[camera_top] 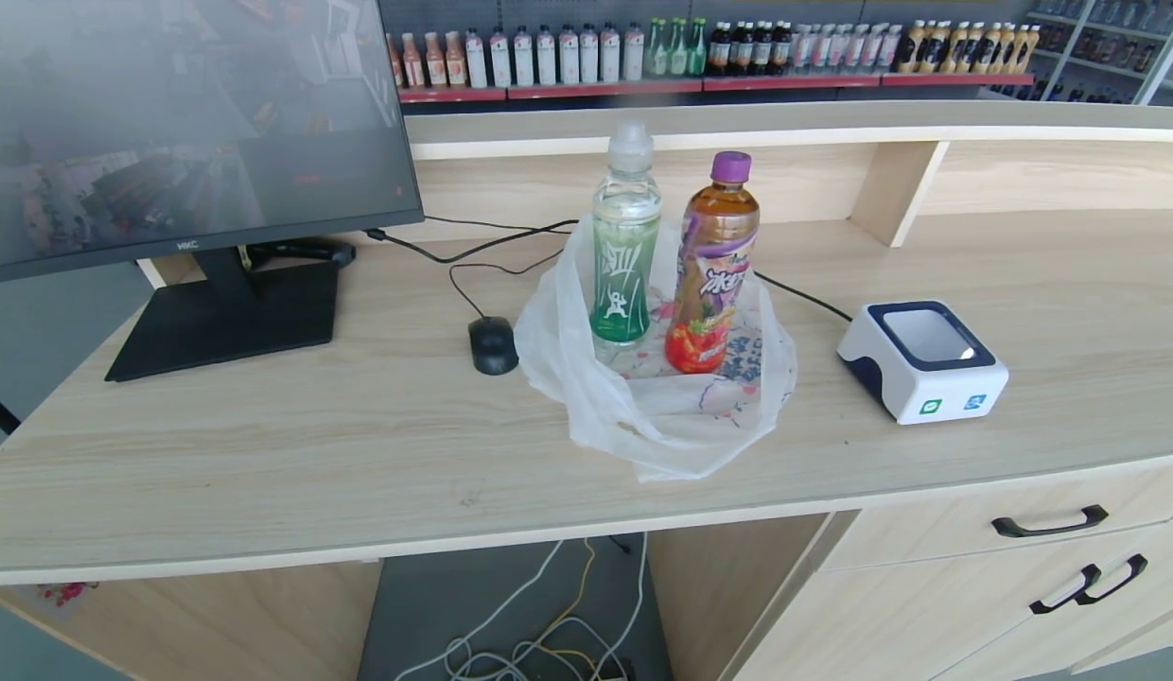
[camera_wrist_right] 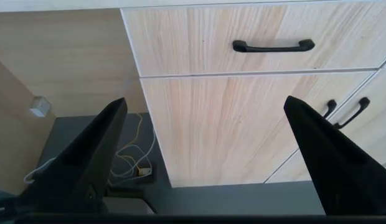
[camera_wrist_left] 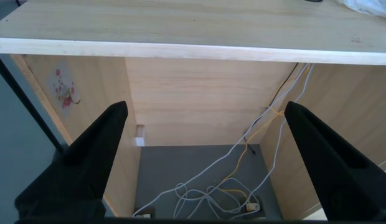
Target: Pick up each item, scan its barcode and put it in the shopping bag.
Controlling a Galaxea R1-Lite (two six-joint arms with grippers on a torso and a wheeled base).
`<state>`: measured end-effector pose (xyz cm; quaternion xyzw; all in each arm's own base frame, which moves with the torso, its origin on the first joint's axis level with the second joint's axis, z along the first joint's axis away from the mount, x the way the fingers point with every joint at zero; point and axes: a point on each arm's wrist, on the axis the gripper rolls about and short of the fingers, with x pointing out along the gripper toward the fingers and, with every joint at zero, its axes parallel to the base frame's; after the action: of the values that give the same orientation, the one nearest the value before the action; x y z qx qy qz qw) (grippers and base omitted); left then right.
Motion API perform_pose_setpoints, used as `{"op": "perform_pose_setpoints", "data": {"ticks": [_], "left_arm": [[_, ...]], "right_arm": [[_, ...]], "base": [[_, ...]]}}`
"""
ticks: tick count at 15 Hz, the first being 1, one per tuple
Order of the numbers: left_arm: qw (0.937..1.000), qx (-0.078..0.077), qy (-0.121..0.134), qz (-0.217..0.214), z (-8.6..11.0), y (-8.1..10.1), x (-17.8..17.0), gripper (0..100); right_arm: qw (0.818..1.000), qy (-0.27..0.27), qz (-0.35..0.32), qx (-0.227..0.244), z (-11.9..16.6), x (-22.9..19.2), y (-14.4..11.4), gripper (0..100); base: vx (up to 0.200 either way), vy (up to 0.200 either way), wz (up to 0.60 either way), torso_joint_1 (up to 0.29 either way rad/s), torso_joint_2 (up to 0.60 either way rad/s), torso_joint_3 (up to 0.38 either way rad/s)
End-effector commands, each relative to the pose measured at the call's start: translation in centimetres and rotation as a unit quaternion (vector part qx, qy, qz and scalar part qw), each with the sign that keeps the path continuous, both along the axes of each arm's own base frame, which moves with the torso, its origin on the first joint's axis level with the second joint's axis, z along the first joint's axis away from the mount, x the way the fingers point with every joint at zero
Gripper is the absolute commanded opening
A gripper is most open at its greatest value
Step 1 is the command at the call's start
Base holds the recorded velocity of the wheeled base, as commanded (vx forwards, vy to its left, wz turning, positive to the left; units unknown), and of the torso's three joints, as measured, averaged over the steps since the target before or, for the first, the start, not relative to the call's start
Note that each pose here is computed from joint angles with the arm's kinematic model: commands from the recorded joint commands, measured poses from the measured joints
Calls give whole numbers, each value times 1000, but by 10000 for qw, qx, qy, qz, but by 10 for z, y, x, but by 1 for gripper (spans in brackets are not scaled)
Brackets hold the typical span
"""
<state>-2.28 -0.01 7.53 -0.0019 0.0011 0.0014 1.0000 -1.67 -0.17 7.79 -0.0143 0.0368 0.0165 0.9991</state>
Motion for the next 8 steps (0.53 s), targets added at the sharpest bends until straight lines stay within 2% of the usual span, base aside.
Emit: {"op": "perform_pose_setpoints", "data": {"ticks": [1, 2, 8], "left_arm": [[10000, -4, -3, 2, 0, 0, 0, 100], [10000, 4, -3, 2, 0, 0, 0, 100], [10000, 11, -3, 1, 0, 0, 0, 100]], "right_arm": [[10000, 29, 0, 2, 0, 0, 0, 100], [10000, 21, 0, 10, 0, 0, 0, 100], [10000, 29, 0, 10, 0, 0, 0, 100]], "base": [[0, 0, 0, 0, 0, 0], [-200, 0, 0, 2, 7, 7], [0, 0, 0, 0, 0, 0]]}}
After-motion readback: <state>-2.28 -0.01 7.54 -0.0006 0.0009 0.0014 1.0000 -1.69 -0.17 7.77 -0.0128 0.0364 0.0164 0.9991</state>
